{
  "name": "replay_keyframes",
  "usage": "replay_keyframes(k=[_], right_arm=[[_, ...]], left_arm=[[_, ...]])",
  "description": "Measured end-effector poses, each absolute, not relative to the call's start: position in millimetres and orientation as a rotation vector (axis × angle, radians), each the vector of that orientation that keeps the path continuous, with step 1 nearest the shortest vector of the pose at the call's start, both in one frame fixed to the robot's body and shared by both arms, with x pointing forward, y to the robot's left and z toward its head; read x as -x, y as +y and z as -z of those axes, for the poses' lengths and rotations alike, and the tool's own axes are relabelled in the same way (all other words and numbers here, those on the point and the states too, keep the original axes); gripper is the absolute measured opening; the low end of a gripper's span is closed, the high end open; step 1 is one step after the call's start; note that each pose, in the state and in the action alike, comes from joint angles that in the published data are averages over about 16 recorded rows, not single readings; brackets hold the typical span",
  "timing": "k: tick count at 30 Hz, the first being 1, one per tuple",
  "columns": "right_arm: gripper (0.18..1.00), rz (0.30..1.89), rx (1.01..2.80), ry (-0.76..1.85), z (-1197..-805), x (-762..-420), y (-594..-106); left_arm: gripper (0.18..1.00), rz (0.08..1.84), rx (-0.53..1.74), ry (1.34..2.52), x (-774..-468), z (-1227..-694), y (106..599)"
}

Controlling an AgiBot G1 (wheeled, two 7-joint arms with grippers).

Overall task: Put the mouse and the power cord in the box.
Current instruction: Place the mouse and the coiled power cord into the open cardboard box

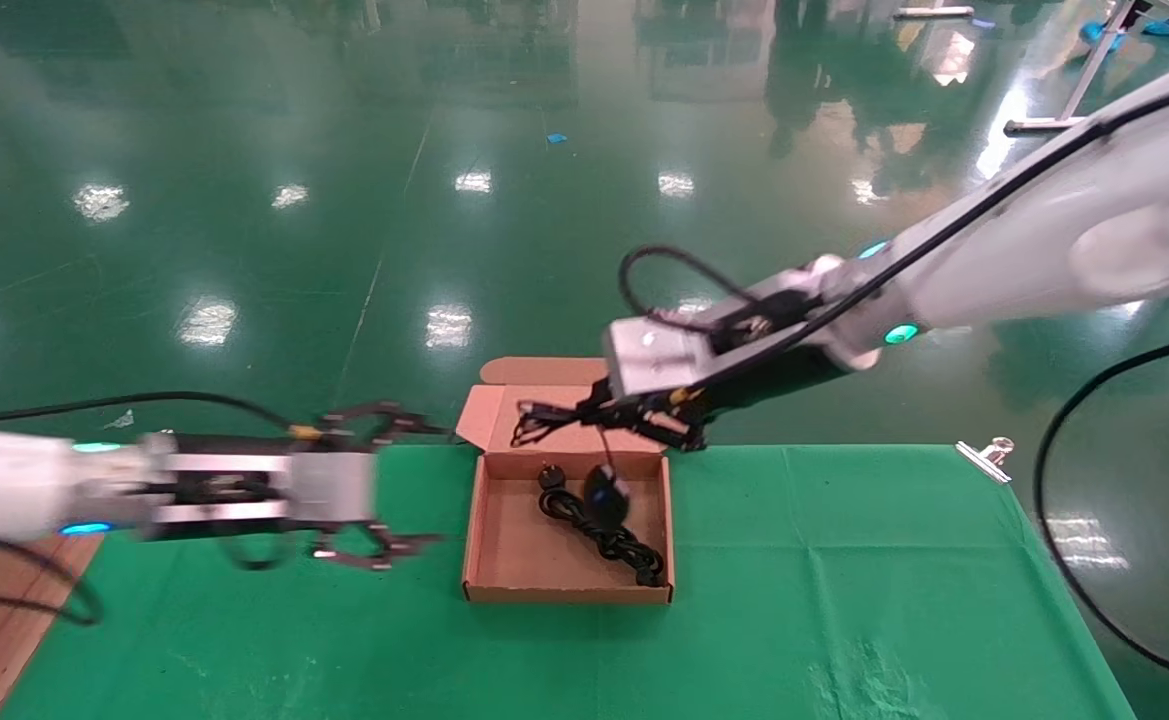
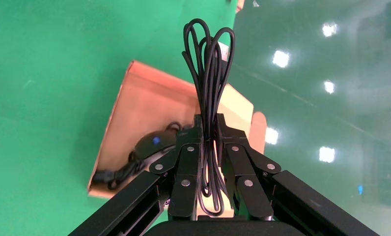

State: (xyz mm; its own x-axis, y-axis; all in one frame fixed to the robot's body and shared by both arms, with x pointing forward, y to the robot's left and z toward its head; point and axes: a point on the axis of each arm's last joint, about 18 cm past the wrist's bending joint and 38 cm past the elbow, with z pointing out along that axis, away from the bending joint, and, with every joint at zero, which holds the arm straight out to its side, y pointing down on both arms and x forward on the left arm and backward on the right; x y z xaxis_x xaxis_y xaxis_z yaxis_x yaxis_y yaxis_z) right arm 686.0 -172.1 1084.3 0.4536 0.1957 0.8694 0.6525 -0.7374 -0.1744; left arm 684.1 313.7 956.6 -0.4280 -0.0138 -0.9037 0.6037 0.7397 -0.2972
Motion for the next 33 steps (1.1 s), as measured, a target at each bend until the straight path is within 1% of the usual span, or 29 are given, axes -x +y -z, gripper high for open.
replay_keyframes(k=[6,11,16,25,33], right_arm=[[0.225,1.303,2.182,-0.718,-1065,-700,-139],[0.225,1.359,2.152,-0.697,-1042,-711,-114],[0.225,1.395,2.148,-0.656,-1014,-720,-99],[0.225,1.418,2.223,-0.56,-971,-738,-106],[0.228,1.435,2.259,-0.5,-958,-748,-118]], left_arm=[[0.945,0.76,-0.377,1.904,-659,-949,364],[0.978,0.759,-0.318,1.91,-646,-937,391],[0.994,0.761,-0.276,1.911,-639,-928,406],[1.001,0.773,-0.244,1.906,-635,-921,415],[1.001,0.776,-0.241,1.904,-635,-921,417]])
